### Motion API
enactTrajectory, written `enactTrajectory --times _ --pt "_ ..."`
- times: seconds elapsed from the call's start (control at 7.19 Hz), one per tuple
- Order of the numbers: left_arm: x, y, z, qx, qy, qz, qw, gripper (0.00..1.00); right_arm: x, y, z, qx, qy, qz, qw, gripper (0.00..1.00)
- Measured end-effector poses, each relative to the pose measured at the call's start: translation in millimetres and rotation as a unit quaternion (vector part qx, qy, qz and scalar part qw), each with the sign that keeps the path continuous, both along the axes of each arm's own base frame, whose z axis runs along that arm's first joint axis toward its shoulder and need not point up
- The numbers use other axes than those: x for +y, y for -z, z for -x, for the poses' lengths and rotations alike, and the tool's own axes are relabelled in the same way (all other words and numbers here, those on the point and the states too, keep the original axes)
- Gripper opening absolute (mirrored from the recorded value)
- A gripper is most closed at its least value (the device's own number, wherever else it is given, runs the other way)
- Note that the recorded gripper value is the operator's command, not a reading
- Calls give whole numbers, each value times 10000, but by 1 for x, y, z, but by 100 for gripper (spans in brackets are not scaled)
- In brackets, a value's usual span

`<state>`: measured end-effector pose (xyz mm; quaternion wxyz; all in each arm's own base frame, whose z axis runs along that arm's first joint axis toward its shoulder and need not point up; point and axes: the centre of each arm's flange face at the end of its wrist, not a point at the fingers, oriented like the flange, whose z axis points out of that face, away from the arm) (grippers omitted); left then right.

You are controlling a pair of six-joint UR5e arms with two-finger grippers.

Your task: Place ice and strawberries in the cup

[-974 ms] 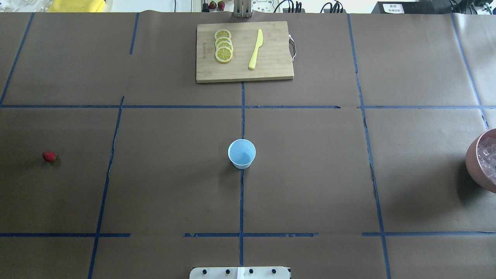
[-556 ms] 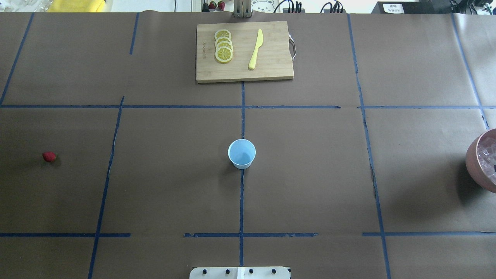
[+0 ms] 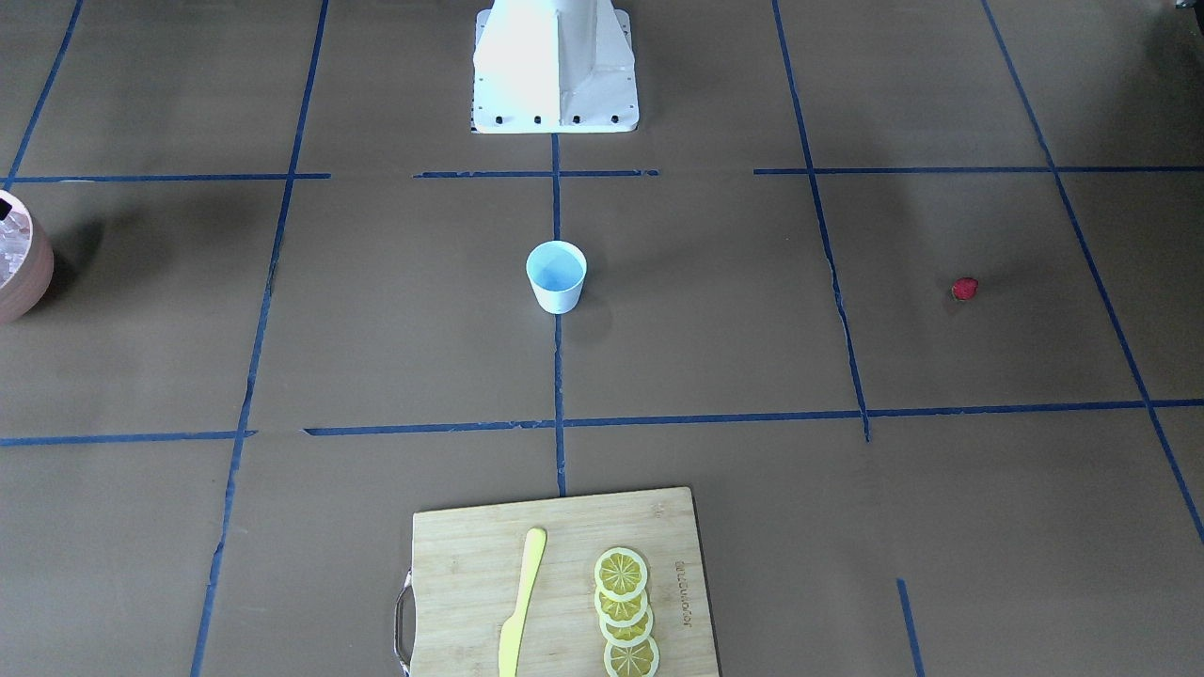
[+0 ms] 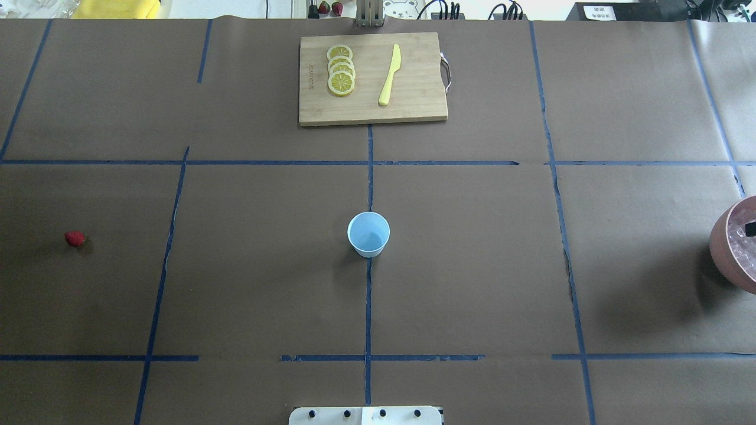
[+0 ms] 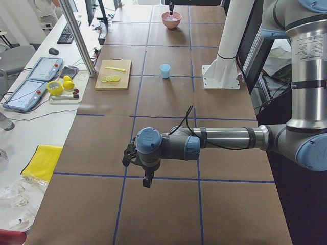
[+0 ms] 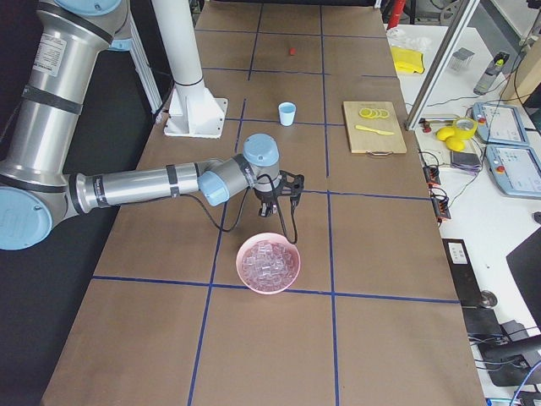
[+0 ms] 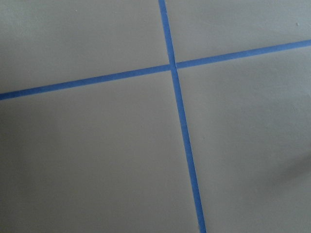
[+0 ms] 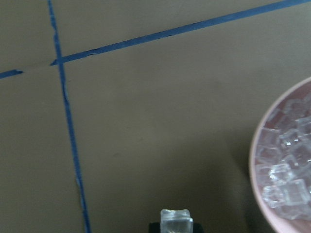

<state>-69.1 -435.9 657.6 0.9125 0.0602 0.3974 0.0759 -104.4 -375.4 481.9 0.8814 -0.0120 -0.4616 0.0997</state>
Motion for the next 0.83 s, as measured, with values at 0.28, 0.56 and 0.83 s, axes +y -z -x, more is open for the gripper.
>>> enactTrajectory --times 0.28,0.56,0.83 --pt "3 7 -1 46 -12 -70 10000 100 -10 83 86 -536 60 376 9978 0" --pt "7 11 -4 220 -23 -70 9997 100 -11 168 194 -968 38 953 9907 0" --pt "18 17 -6 322 -31 -75 9994 100 -27 246 299 -929 -211 1363 9861 0"
